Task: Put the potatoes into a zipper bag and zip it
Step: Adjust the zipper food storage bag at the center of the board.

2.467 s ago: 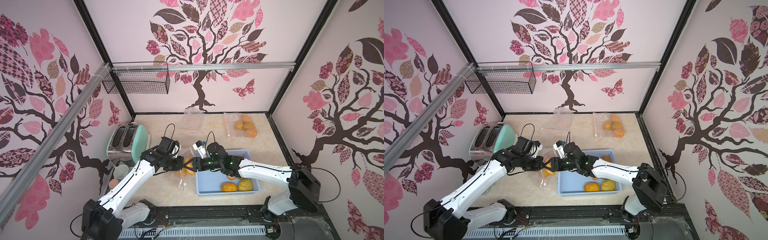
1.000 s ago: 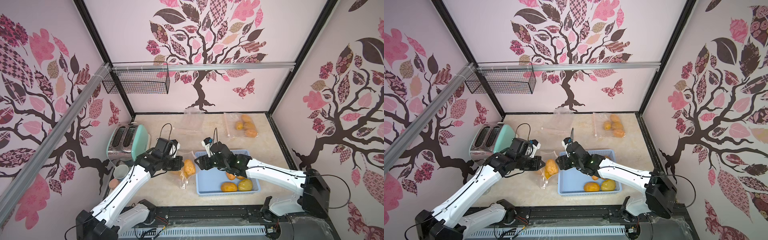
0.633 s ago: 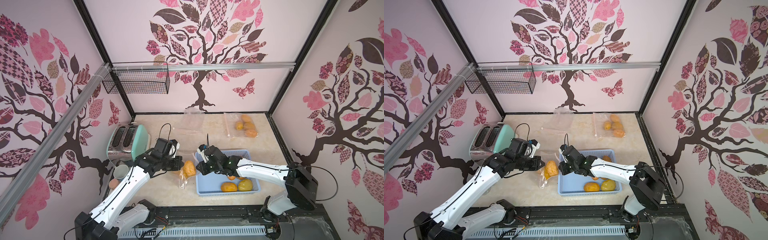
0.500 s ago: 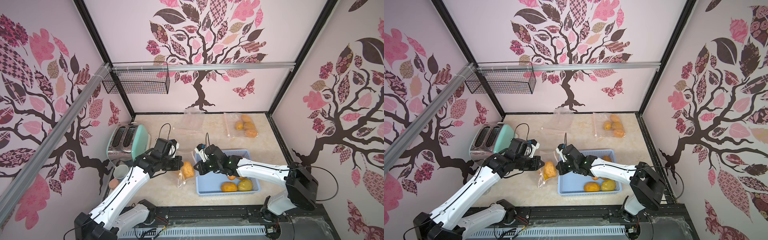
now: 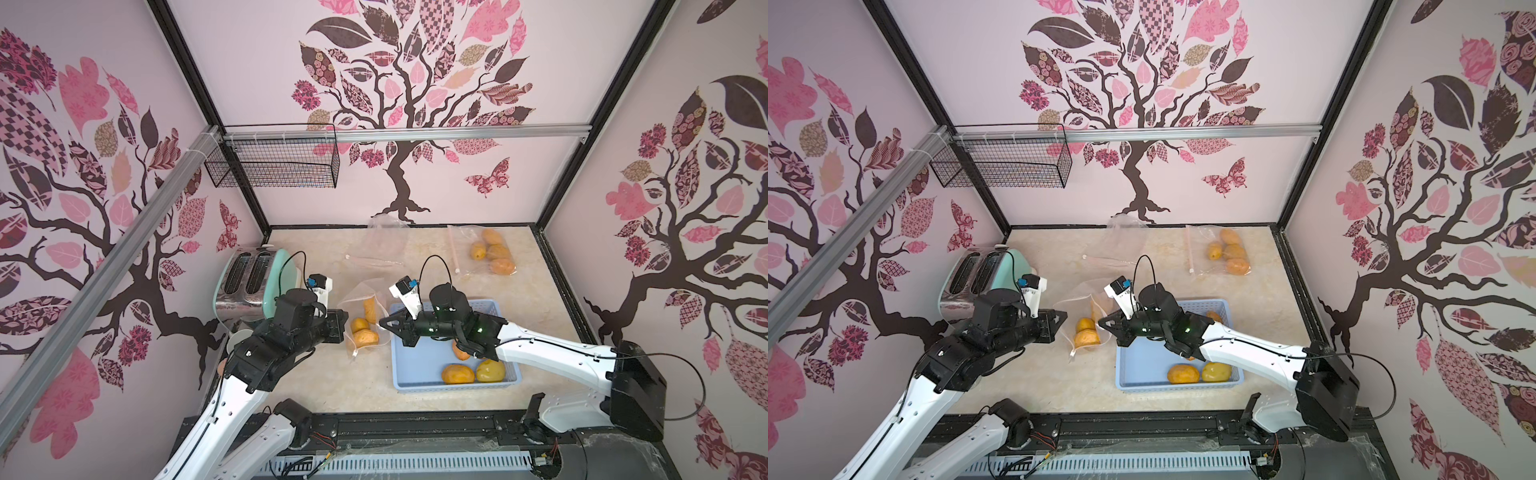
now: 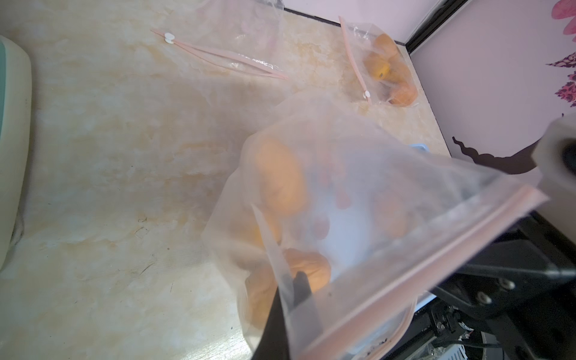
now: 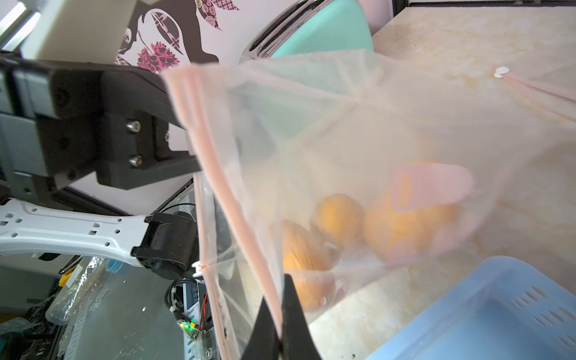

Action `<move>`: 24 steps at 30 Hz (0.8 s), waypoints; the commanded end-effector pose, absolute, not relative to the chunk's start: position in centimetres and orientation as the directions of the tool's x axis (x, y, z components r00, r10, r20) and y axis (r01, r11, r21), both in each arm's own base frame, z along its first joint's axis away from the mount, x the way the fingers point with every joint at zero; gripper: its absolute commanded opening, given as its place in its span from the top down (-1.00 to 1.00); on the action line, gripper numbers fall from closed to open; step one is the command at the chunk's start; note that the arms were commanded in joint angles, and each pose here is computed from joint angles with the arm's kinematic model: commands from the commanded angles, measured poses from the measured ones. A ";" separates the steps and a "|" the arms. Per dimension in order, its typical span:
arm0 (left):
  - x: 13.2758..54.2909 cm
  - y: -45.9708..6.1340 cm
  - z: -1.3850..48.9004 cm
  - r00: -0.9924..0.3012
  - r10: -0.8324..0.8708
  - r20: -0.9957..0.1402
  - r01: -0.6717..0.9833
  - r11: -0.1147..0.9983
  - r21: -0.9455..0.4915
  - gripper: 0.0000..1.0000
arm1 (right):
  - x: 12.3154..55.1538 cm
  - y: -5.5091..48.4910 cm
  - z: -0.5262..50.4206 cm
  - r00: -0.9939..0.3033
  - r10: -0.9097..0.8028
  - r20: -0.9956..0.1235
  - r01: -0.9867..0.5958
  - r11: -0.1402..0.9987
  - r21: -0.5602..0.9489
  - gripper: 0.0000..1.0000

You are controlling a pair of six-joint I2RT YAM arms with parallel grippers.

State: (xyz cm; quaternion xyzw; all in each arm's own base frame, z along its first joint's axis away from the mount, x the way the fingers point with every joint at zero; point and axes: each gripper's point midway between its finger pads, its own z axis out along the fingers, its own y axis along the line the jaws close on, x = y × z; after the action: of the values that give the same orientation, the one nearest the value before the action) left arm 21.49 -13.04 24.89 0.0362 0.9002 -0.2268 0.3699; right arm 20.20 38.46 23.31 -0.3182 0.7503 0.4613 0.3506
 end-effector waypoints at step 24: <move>21.4 -14.2 18.2 -0.878 -0.029 -0.478 0.166 0.918 -0.359 1.00 | 22.9 20.1 15.8 -0.756 -0.071 -0.650 -0.303 0.919 0.253 -0.62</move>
State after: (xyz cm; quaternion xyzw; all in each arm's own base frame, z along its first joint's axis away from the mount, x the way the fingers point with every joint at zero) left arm 21.70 -13.98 18.81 0.0351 0.9490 -0.1912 0.2483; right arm 23.78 22.91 18.40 -0.1259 0.8901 0.2388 0.3671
